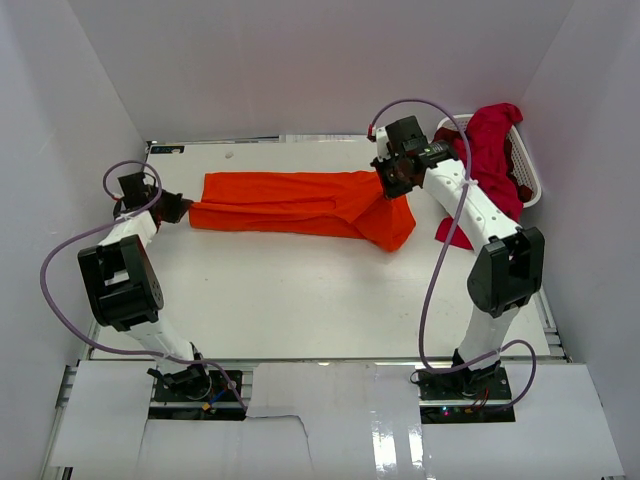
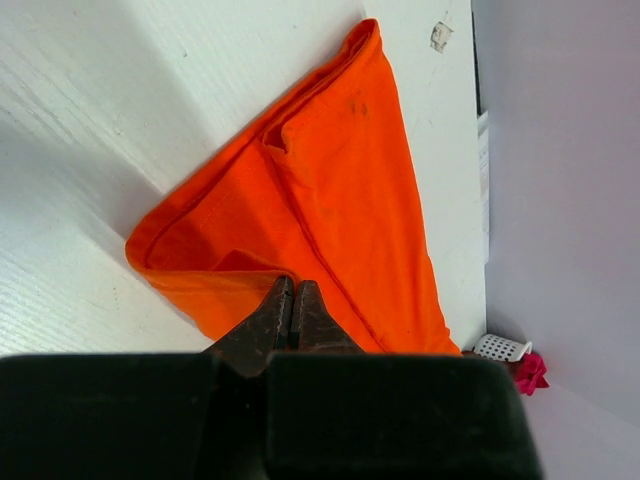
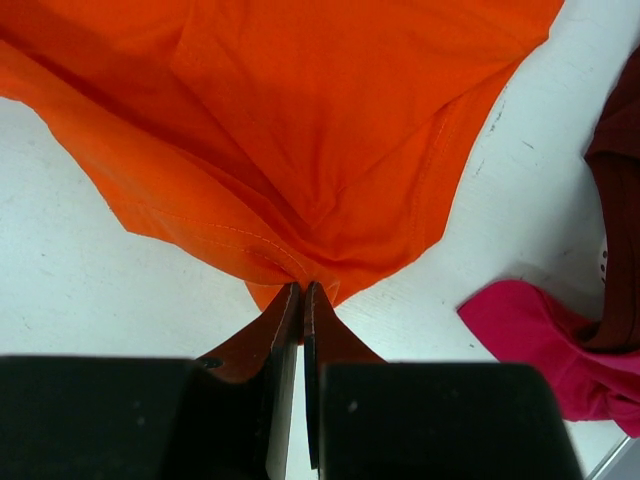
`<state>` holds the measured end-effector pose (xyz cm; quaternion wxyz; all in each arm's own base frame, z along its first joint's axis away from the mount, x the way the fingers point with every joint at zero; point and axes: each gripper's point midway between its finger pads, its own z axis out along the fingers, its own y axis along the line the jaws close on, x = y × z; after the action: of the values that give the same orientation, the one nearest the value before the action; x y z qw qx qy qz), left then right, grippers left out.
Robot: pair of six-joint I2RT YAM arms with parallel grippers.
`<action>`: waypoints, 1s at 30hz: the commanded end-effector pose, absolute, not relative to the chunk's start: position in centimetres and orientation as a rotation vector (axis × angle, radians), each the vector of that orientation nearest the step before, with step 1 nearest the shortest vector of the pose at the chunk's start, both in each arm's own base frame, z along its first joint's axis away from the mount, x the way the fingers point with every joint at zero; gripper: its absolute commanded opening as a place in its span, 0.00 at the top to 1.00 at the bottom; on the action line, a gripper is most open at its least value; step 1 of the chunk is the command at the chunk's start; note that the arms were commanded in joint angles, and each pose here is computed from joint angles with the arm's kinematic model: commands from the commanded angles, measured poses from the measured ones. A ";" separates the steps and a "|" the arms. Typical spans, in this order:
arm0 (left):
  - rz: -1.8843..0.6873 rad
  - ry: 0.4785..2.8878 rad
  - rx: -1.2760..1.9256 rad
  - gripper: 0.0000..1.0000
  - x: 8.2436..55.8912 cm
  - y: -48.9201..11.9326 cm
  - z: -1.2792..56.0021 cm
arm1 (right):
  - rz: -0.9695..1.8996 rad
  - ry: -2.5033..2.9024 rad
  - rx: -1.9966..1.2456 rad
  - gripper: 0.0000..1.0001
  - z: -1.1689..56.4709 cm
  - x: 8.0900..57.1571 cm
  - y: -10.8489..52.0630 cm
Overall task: Fold and stack the t-shirts
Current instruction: Fold the other side of the tshirt into a rectangle
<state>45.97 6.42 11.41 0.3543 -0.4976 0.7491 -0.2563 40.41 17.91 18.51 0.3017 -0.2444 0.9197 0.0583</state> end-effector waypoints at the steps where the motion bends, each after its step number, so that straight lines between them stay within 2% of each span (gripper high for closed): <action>1: -0.653 1.921 -1.256 1.00 47.0 6.8 12.6 | 0.166 2.402 -0.666 0.92 19.9 41.5 18.2; 30: -0.642 1.942 -1.221 1.00 51.5 7.3 11.9 | 0.150 2.454 -0.653 0.92 16.7 47.1 17.8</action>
<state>50.08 6.99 9.74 0.3413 -0.4908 0.7613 -0.2512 45.88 18.23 15.46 0.2737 -0.2478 0.9277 0.0545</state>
